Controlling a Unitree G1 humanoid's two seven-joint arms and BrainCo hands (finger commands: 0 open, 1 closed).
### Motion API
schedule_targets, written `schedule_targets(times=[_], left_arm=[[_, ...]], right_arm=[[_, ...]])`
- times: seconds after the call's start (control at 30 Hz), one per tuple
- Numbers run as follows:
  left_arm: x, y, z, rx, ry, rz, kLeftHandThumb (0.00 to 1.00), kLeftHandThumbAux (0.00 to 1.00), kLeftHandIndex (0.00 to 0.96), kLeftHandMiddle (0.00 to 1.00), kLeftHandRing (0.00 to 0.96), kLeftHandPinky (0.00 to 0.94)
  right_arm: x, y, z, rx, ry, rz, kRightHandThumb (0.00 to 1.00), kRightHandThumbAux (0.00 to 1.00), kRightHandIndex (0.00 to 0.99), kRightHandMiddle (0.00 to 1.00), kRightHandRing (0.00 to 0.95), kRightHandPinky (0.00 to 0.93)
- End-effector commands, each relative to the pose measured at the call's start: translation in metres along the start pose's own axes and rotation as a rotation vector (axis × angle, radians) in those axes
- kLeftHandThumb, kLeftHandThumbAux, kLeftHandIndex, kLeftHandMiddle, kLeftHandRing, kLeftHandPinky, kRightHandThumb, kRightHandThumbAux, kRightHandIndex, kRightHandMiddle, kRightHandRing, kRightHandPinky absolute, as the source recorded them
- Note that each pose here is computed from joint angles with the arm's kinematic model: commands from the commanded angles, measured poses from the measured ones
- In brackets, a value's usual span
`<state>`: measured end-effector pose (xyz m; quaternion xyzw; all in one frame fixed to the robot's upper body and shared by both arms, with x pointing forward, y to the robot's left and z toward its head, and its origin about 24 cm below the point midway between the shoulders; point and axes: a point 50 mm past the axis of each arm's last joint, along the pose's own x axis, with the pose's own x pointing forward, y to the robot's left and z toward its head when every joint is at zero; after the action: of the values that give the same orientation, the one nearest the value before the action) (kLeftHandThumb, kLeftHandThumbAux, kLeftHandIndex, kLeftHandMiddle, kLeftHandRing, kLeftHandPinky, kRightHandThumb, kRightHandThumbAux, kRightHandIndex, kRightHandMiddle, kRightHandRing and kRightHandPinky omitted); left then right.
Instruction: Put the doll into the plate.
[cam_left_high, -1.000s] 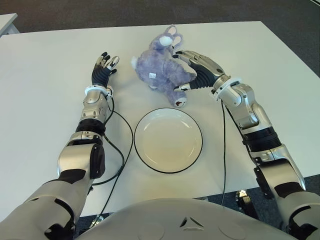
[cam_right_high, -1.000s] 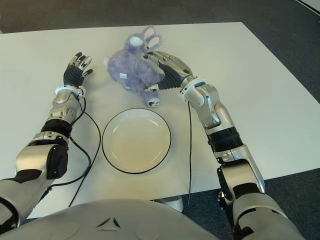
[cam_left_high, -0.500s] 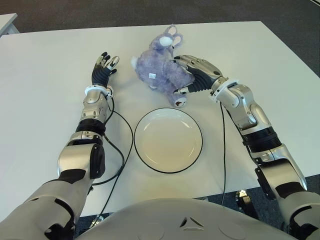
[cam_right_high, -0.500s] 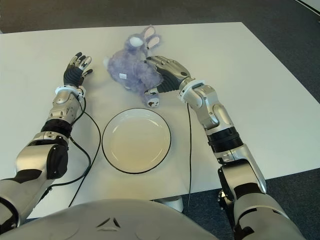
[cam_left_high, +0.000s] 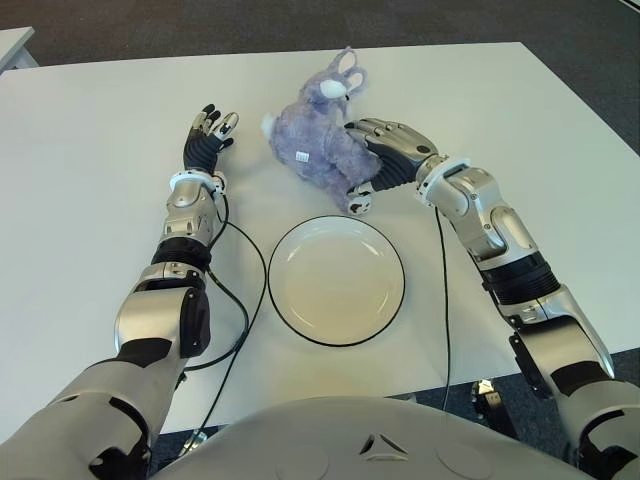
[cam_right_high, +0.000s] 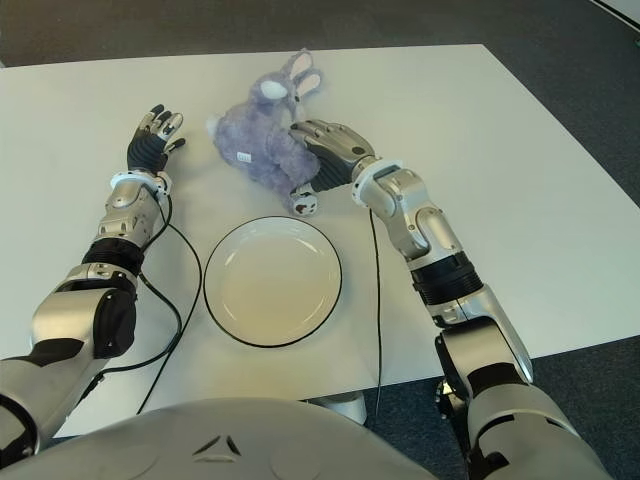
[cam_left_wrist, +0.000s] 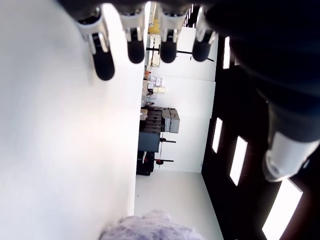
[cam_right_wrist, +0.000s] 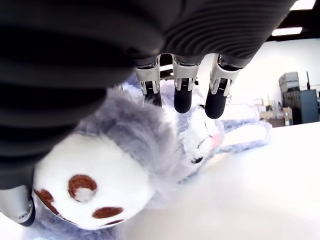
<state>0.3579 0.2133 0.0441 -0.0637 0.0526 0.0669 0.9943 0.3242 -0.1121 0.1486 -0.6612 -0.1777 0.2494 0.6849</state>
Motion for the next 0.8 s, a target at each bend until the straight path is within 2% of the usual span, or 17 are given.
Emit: schedule_targets(times=[0.03, 0.17, 0.27, 0.47, 0.8], left_arm=[[-0.0091, 0.0003, -0.0305, -0.013, 0.14, 0.008, 0.09, 0.604, 0.0, 0.059, 0.044, 0.017], [-0.0091, 0.0002, -0.0305, -0.014, 0.138, 0.006, 0.089, 0.605, 0.0, 0.058, 0.043, 0.01], [-0.009, 0.0005, -0.0307, -0.016, 0.14, 0.006, 0.088, 0.611, 0.0, 0.063, 0.052, 0.044], [-0.0089, 0.001, -0.0309, -0.017, 0.142, 0.006, 0.096, 0.613, 0.0, 0.067, 0.049, 0.0], [-0.0086, 0.0012, -0.0315, -0.013, 0.148, 0.012, 0.088, 0.609, 0.0, 0.059, 0.041, 0.01]], right_arm=[[0.0025, 0.002, 0.0031, -0.023, 0.005, 0.031, 0.176, 0.559, 0.011, 0.0, 0.015, 0.11], [0.0032, 0.0016, 0.004, -0.026, 0.008, 0.032, 0.185, 0.561, 0.011, 0.0, 0.017, 0.124], [0.0047, 0.001, 0.0055, -0.03, 0.007, 0.031, 0.199, 0.567, 0.008, 0.0, 0.021, 0.129], [0.0072, 0.0, 0.0076, -0.037, 0.007, 0.027, 0.201, 0.579, 0.007, 0.0, 0.023, 0.134], [0.0101, -0.0016, 0.0096, -0.056, 0.004, 0.003, 0.193, 0.593, 0.016, 0.012, 0.046, 0.147]])
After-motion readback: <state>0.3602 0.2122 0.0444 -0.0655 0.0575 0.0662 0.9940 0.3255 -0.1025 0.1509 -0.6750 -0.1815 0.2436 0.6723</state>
